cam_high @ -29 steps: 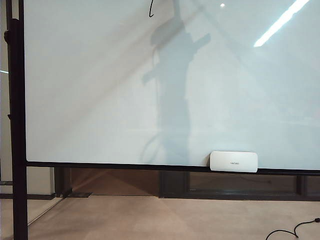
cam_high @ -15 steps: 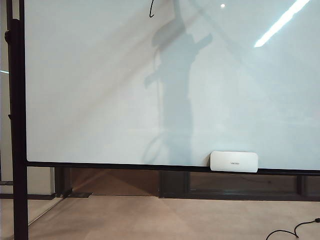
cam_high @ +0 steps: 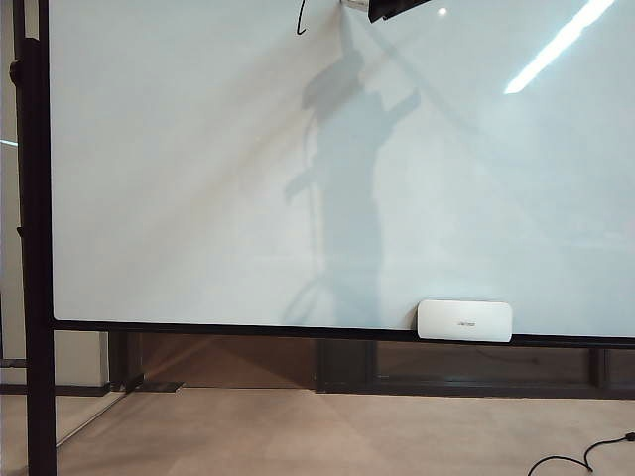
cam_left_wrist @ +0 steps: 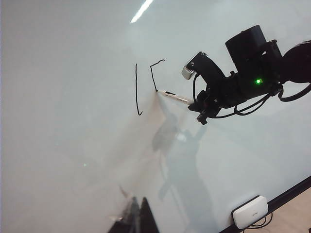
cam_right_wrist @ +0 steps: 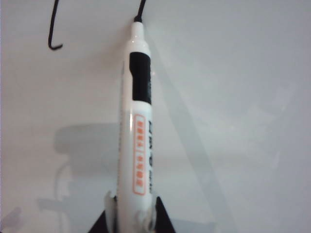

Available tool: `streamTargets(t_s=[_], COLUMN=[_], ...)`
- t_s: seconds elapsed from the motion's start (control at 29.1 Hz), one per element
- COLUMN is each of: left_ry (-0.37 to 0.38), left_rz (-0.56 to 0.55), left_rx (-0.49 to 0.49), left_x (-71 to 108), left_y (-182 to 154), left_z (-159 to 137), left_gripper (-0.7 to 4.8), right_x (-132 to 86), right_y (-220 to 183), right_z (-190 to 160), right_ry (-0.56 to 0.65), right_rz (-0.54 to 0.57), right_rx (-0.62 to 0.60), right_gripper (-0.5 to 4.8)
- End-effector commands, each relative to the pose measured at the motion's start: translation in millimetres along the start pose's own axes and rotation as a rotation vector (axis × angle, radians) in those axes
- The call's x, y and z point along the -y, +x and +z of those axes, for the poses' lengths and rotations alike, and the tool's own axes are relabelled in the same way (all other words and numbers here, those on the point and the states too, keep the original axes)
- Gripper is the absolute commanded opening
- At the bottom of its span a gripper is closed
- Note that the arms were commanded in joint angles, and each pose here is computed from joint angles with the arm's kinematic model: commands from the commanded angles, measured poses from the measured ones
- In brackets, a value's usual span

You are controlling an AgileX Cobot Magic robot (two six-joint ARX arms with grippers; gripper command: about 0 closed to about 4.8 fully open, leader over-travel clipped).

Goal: Reach to the right to find the marker pen, pick it up, and write the number 19 on the whiteboard.

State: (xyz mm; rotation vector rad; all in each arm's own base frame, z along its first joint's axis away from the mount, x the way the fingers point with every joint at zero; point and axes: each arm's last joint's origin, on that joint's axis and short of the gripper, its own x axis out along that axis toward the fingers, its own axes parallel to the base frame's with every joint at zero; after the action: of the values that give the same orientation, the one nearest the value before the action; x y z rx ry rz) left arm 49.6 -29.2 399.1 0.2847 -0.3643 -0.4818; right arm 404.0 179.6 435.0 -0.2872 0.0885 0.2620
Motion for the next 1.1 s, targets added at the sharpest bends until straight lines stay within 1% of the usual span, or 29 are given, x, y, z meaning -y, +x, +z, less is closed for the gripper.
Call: streamTargets(t_s=[0.03,0.41,0.55,0.72,0.89,1.0,1.1], left_ry=[-0.003,-0.006,-0.006,-0.006,-0.007,-0.007,-0.007], left_rz=[0.004,0.004,0.004,0.004,0.004,0.004,0.004], left_rx=[0.013,0.013,0.013,0.014,0.013,0.013,0.013], left_x=[-0.5,-0.5,-0.5,-0.5,-0.5,-0.5,-0.5], left_y=[-0.3,-0.4,-0.4,-0.4,-0.4,-0.4,-0.5], left_z=[1.5,1.5,1.5,1.5,1.4,1.4,1.4], left_gripper=[-0.05,-0.05,-0.05,-0.05,-0.05,-0.05,-0.05], right_x=[5.0,11.4,14.0,16.6,15.9,11.7,13.1], right_y=[0.8,-2.2,-6.0,-10.0,-15.1,-21.3,-26.6], right_z=[-0.8,0.0,2.4,4.7,9.7,17.9,26.9], right_ry=[0.017,0.020,0.022,0.021,0.022,0.030,0.041], right_rz=[-0.067,-0.252,-0.297,-0.286,-0.195,-0.178,-0.180], right_rx=[-0.010,-0.048,-0.055,-0.055,-0.025,0.015,0.078], right_gripper=[-0.03,-0.03,-0.03,-0.02,-0.02,-0.03,-0.03])
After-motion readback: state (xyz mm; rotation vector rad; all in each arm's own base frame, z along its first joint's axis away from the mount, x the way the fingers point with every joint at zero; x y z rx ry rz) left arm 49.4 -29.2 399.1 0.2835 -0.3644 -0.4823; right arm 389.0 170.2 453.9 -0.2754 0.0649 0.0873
